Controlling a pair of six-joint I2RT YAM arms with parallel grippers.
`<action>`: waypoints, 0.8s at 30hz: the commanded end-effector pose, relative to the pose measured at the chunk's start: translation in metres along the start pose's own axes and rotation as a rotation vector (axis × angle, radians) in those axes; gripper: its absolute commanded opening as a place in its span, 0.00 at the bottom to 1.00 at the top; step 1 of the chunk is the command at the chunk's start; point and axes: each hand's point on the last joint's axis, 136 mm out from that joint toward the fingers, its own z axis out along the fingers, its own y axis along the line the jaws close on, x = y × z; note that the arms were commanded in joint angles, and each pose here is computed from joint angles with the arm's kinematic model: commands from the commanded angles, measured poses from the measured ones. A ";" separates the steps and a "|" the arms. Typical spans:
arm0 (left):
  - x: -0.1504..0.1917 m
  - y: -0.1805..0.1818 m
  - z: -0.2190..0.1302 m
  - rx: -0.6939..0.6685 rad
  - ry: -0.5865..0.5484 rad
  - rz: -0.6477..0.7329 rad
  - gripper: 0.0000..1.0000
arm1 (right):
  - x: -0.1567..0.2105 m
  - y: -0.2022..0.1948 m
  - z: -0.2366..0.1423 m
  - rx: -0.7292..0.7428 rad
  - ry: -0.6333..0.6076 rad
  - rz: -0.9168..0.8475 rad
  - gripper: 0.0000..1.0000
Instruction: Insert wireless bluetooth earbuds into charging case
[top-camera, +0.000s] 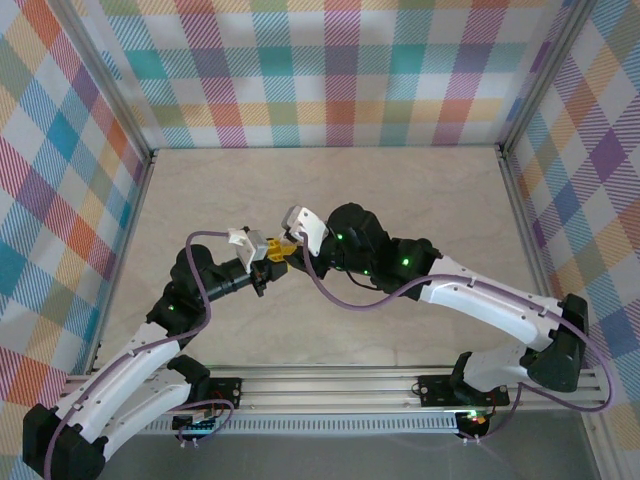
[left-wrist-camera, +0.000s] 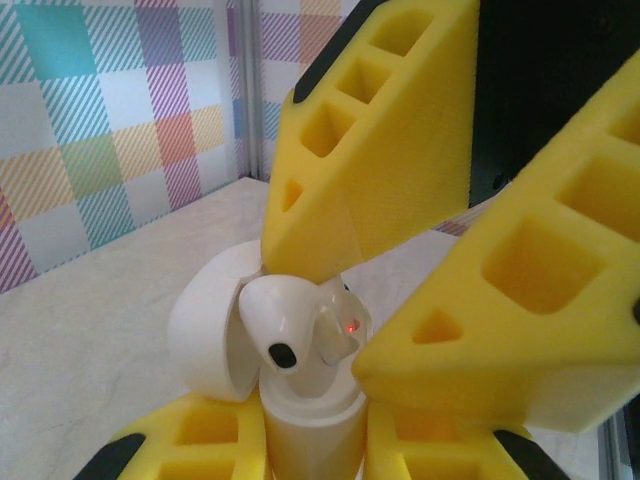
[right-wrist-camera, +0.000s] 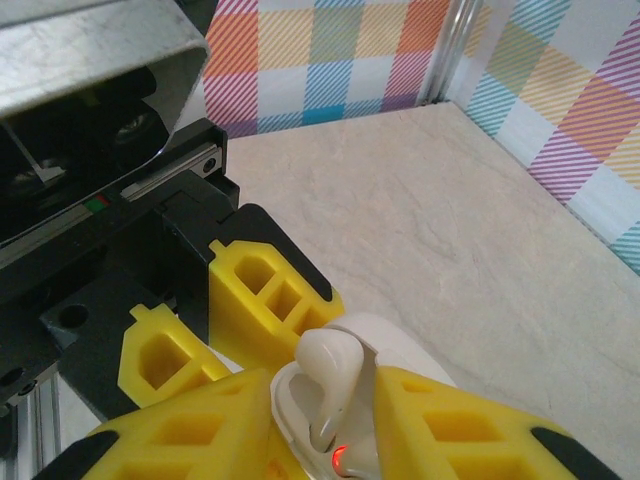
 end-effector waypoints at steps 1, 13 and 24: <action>-0.040 -0.008 -0.005 0.025 -0.103 0.068 0.00 | 0.006 0.001 -0.006 -0.006 0.013 0.011 0.33; -0.038 -0.007 -0.002 0.026 -0.074 0.056 0.00 | -0.016 0.009 -0.022 -0.061 -0.063 0.081 0.46; -0.033 -0.007 -0.001 0.028 -0.041 0.040 0.00 | -0.046 0.020 -0.045 -0.201 -0.104 0.182 0.51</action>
